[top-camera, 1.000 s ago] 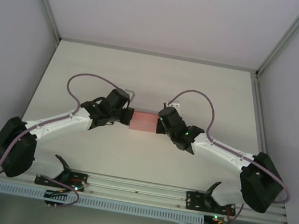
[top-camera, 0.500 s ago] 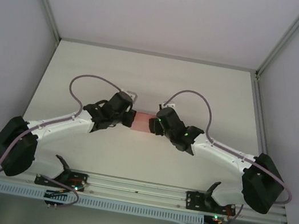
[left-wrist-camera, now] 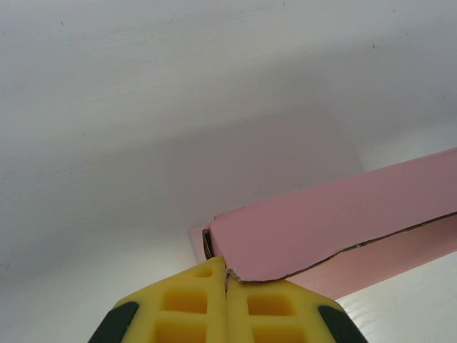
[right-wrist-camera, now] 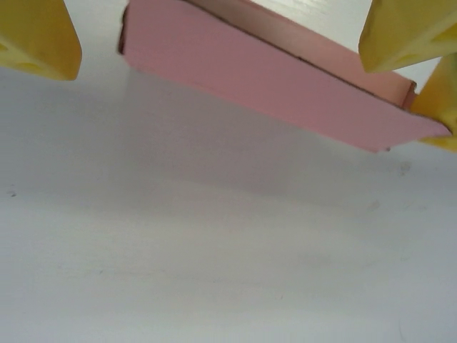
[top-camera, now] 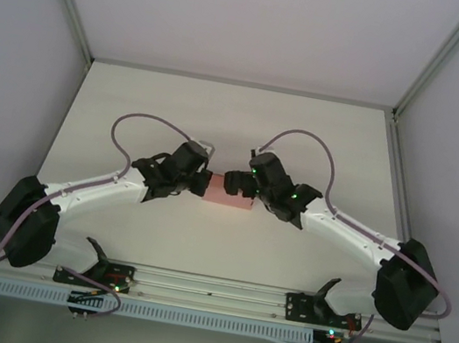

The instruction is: Assemble paper box

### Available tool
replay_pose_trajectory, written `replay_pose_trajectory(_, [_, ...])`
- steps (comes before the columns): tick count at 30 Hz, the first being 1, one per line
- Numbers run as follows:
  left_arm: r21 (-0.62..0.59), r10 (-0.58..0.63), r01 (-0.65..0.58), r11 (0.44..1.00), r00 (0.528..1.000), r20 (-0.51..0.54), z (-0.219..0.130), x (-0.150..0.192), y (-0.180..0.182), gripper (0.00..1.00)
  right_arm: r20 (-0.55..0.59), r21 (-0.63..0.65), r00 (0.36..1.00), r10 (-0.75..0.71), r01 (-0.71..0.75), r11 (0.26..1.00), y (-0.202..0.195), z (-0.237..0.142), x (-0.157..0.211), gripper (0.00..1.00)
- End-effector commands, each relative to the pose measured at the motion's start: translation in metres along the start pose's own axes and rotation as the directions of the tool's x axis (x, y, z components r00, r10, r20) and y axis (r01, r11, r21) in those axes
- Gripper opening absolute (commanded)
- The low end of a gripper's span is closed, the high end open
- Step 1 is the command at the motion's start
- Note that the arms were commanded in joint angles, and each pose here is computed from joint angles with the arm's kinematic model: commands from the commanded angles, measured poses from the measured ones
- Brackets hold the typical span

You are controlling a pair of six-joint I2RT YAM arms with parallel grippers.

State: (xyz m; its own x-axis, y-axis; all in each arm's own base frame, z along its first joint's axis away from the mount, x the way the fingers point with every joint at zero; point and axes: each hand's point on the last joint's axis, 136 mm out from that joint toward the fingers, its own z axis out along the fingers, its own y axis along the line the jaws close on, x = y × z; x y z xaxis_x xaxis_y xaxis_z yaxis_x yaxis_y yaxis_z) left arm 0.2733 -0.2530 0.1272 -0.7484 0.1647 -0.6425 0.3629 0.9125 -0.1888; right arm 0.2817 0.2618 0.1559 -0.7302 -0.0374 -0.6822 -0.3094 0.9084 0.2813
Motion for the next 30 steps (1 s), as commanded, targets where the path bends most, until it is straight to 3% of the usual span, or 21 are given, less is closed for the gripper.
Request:
replay_pose_trajectory(1, [-0.05,0.045,-0.056,0.997,0.977,-0.207,0.007,0.055,0.013,0.0,0.063,-0.025,0.989,0.131,-0.13,0.991,-0.011,-0.013,-0.013,1.0])
replay_pose_trajectory(5, [-0.052,0.048,-0.06,0.997,0.976,-0.21,0.006,0.055,0.013,0.0,0.059,-0.037,0.97,0.235,-0.233,0.972,-0.03,-0.007,-0.011,0.96])
replay_pose_trajectory(13, [-0.041,0.072,-0.082,0.996,0.977,-0.199,0.001,0.051,0.007,0.03,-0.086,0.049,0.957,0.276,-0.272,0.961,-0.049,0.015,0.042,0.74])
replay_pose_trajectory(17, [-0.026,0.087,-0.093,0.995,0.979,-0.182,-0.012,0.046,0.001,0.21,-0.114,0.117,0.933,0.341,-0.328,0.937,-0.064,0.019,0.066,0.61])
replay_pose_trajectory(19, [-0.017,0.082,-0.087,0.996,0.981,-0.173,-0.021,0.041,-0.001,0.42,-0.115,0.108,0.93,0.349,-0.337,0.935,-0.063,0.019,0.073,0.6])
replay_pose_trajectory(24, [0.06,0.065,-0.057,0.997,0.988,-0.143,-0.041,0.028,-0.016,0.7,-0.122,0.096,0.928,0.351,-0.341,0.935,-0.06,0.021,0.077,0.58])
replay_pose_trajectory(26, [0.075,0.038,-0.03,0.997,0.993,-0.112,-0.048,0.019,-0.02,0.99,-0.128,0.108,0.927,0.352,-0.34,0.934,-0.061,0.023,0.081,0.56])
replay_pose_trajectory(30, [0.081,-0.049,0.054,0.995,0.997,-0.066,-0.052,0.0,-0.014,1.0,-0.137,0.106,0.923,0.359,-0.347,0.932,-0.061,0.024,0.085,0.52])
